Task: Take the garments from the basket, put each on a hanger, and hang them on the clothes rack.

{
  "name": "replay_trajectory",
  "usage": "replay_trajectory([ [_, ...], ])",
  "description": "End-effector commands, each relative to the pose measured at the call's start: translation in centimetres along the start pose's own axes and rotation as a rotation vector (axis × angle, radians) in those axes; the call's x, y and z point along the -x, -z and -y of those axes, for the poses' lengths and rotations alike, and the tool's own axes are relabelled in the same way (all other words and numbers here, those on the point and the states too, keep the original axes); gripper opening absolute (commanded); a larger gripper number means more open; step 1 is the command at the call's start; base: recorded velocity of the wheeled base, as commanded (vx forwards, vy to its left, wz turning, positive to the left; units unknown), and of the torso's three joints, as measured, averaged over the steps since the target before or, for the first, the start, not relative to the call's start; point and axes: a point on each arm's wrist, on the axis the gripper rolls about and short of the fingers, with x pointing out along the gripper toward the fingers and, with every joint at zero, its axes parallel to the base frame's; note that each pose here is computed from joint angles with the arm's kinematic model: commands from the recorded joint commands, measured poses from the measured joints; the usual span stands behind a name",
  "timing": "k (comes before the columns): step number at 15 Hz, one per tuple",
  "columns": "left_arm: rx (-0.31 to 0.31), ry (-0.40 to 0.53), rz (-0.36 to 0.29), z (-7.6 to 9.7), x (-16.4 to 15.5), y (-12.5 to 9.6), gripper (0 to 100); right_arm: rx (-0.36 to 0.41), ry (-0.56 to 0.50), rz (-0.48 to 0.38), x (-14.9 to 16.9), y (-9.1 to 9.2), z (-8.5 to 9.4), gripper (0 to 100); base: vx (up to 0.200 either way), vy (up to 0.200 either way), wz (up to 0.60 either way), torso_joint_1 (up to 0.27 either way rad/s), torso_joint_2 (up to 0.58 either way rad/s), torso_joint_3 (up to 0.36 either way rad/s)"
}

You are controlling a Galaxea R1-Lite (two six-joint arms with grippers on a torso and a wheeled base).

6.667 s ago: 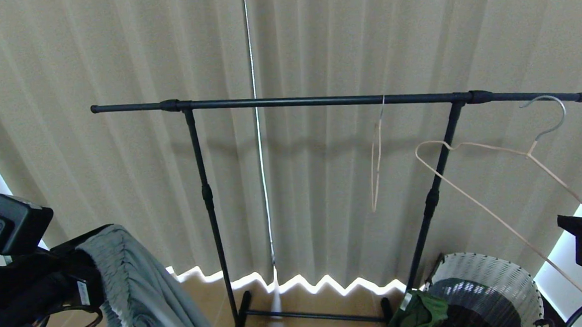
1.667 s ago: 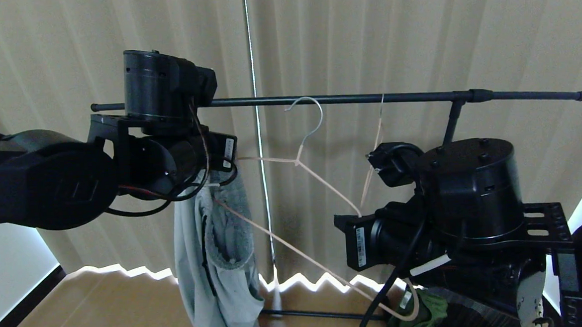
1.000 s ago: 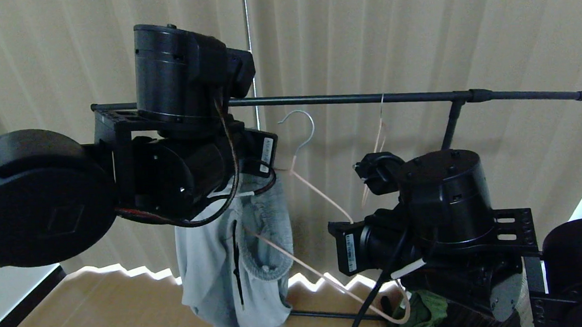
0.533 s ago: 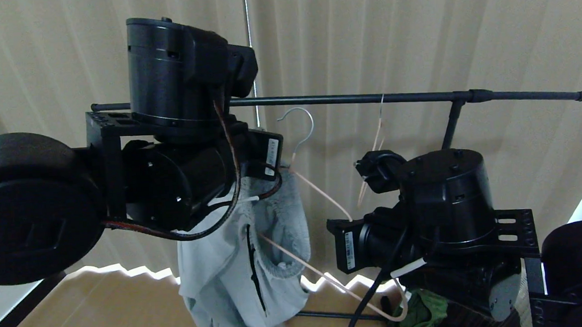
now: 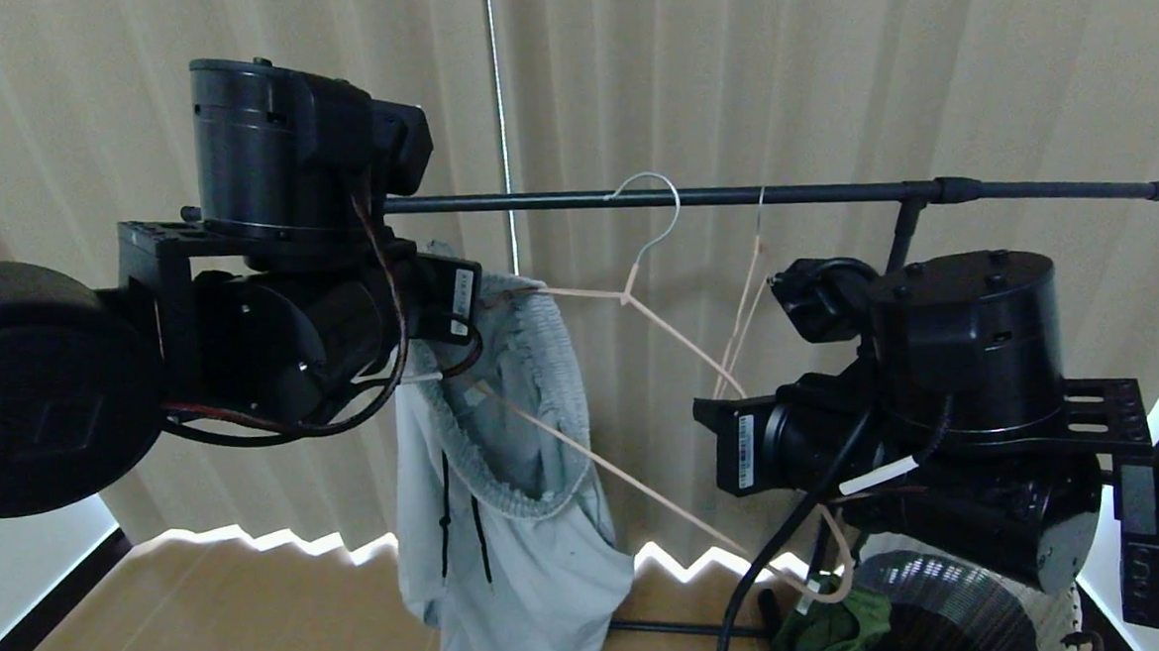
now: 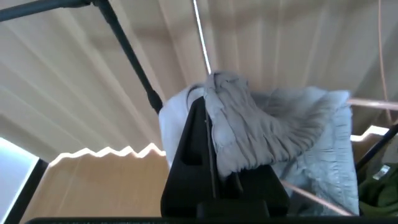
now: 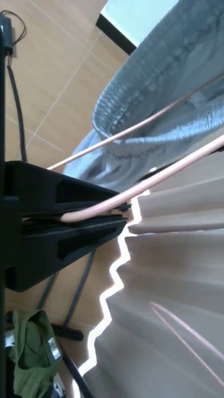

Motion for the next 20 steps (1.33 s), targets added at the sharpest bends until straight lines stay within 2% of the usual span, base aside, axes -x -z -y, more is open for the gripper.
replay_trajectory([
  [1,-0.006,0.023,0.005,0.7,0.3,0.0,0,-0.008,-0.01,0.019,0.4,-0.5,0.0,0,0.0,0.0,0.0,0.0,0.0,0.0],
  [5,-0.01,0.107,0.03,3.2,1.7,-0.4,0,0.005,-0.018,-0.006,-0.4,0.2,-0.7,0,0.0,0.0,0.0,0.0,0.0,0.0],
  [6,0.006,0.133,0.041,4.0,2.0,-0.7,0,0.011,-0.013,-0.02,-1.0,0.5,-0.8,0,0.0,0.0,0.0,0.0,0.0,0.0],
  [10,0.007,0.193,0.044,5.8,2.1,-0.5,0,0.026,-0.033,-0.021,-1.7,1.2,-1.5,0,0.0,0.0,0.0,0.0,0.0,0.0],
  [16,-0.031,0.175,-0.016,5.4,1.5,1.5,0,0.046,-0.042,-0.016,-1.6,1.1,-1.5,0,0.0,0.0,0.0,0.0,0.0,0.0],
  [20,-0.05,0.187,-0.029,4.7,2.7,2.5,0,0.07,-0.053,0.004,-1.6,0.8,-1.5,0,0.0,0.0,0.0,0.0,0.0,0.0],
])
